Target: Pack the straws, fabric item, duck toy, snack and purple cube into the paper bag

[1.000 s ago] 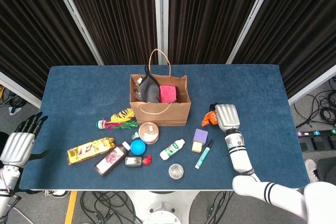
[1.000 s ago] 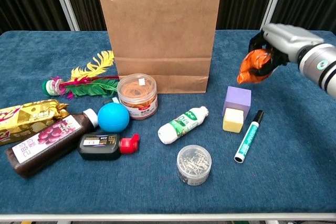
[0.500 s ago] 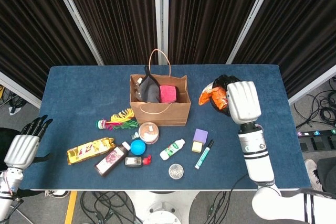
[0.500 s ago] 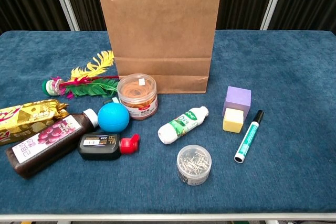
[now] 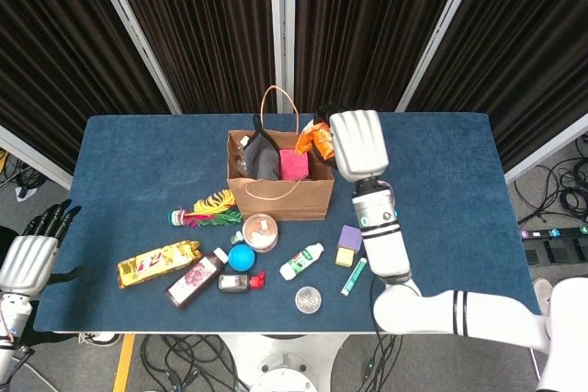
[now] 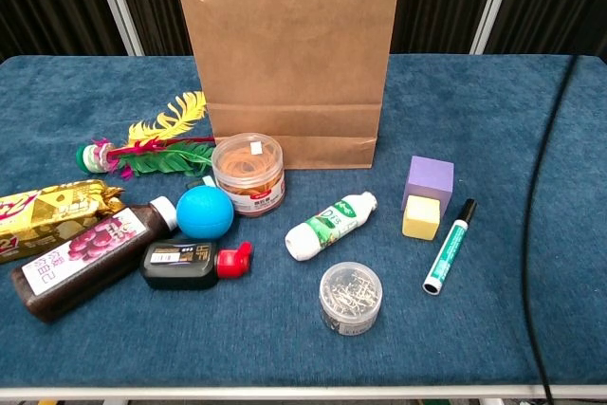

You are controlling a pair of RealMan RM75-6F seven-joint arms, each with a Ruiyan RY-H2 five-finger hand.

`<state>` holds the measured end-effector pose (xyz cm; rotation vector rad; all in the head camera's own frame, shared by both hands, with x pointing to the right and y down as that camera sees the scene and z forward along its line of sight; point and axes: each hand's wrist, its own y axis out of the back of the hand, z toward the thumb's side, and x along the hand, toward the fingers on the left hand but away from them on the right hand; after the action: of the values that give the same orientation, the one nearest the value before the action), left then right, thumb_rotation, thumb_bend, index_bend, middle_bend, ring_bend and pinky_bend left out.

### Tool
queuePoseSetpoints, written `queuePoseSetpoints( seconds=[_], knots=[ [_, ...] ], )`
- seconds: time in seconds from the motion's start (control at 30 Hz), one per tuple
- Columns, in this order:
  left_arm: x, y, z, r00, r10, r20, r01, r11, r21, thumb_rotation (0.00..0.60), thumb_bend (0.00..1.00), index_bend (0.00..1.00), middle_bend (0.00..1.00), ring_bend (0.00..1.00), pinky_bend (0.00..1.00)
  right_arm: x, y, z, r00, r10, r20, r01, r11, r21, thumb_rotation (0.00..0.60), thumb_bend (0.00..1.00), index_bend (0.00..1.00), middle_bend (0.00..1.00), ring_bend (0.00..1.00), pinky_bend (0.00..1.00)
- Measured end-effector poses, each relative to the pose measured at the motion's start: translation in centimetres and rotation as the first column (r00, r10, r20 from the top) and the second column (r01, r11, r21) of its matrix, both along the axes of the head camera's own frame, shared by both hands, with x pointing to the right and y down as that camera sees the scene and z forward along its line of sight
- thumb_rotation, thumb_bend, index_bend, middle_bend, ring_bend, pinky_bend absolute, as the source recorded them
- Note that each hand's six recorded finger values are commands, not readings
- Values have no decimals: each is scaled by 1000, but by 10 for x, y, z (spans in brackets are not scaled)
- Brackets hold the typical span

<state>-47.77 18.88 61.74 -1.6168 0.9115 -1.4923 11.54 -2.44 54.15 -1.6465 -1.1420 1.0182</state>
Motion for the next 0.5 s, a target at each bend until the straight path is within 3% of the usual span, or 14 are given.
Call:
queuePoseSetpoints(
  seconds=[0.13, 0.2, 0.33, 0.4, 0.5],
  knots=[
    [-6, 0, 1, 1000, -14, 9, 14, 1000, -6, 600, 64, 85, 34, 0, 166, -18, 3, 24, 999, -23, 30, 26, 995, -98, 600, 7, 619, 470, 402, 629],
    [-7, 0, 3, 1000, -20, 8, 20, 1000, -10, 600, 64, 84, 34, 0, 166, -25, 5, 29, 997, -38, 69, 48, 989, -139, 600, 0, 558, 421, 331, 568],
    [-8, 1, 5, 1000, -21, 6, 21, 1000, -11, 600, 64, 84, 34, 0, 166, -32, 5, 31, 988, -63, 141, 88, 979, -184, 600, 0, 337, 212, 62, 274],
    [-7, 0, 5, 1000, -19, 6, 19, 1000, -9, 600, 64, 84, 34, 0, 166, -34, 4, 27, 983, -73, 168, 104, 979, -178, 600, 0, 260, 126, 4, 182],
    [-7, 0, 4, 1000, -18, 5, 18, 1000, -6, 600, 64, 85, 34, 0, 166, -35, 2, 20, 973, -82, 214, 117, 981, -156, 600, 0, 220, 80, 0, 138]
  ],
)
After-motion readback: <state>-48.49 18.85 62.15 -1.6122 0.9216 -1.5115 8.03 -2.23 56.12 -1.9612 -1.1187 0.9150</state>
